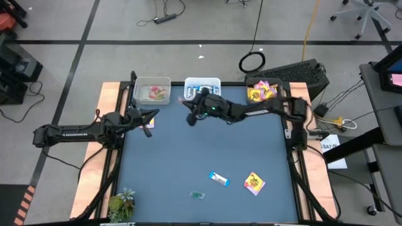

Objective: Sort candy
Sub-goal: Put the orange gummy into the gray bin

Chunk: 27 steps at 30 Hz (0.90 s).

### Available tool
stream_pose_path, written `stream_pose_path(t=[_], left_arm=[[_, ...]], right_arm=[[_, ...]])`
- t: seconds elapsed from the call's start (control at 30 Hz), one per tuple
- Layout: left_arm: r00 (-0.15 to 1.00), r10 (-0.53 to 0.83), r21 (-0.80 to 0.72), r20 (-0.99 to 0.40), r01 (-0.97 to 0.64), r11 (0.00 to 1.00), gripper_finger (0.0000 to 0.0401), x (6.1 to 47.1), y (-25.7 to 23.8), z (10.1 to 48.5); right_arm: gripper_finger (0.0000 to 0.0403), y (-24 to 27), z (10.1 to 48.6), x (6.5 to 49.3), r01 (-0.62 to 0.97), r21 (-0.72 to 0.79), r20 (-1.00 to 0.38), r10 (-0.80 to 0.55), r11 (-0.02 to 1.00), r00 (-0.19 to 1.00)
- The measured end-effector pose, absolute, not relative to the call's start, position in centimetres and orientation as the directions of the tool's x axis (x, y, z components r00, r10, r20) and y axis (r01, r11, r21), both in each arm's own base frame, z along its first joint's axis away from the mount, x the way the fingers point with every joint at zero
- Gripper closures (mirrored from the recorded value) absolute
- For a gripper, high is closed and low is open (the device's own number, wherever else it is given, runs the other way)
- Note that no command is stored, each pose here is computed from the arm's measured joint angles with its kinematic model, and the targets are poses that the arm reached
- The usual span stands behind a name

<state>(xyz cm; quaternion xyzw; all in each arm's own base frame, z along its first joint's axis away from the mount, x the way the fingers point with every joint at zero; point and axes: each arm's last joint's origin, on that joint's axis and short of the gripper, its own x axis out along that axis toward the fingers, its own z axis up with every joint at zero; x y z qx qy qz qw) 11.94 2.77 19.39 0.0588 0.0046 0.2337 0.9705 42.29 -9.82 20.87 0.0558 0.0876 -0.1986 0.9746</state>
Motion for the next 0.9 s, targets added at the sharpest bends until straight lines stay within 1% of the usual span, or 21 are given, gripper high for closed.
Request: stream_pose_path(t=[0.2,0.43,0.63,0.77,0.9], left_arm=[[0.891,0.455,0.119,0.013,-0.453,0.884,0.0394,11.9,2.8,19.3],[0.890,0.455,0.117,0.014,-0.453,0.884,0.0394,11.9,2.8,19.4],[0.890,0.455,0.112,0.031,-0.455,0.883,0.0394,11.9,2.8,19.5],[0.891,0.453,0.113,0.030,-0.453,0.884,0.0394,11.9,2.8,19.5],[0.894,0.446,0.118,0.030,-0.447,0.887,0.0394,11.9,2.7,19.5]], right_arm=[[0.0402,-12.0,19.8,46.4,0.399,0.080,-0.179,-0.380,0.914,0.907],[0.0402,-14.2,18.6,49.8,0.422,0.096,-0.137,-0.408,0.902,0.903],[0.0402,-15.3,16.9,52.7,0.429,0.101,-0.108,-0.419,0.897,0.902],[0.0402,-16.8,16.3,54.0,0.477,0.112,-0.083,-0.470,0.872,0.879],[0.0402,-18.1,15.4,54.9,0.506,0.127,-0.129,-0.492,0.853,0.861]])
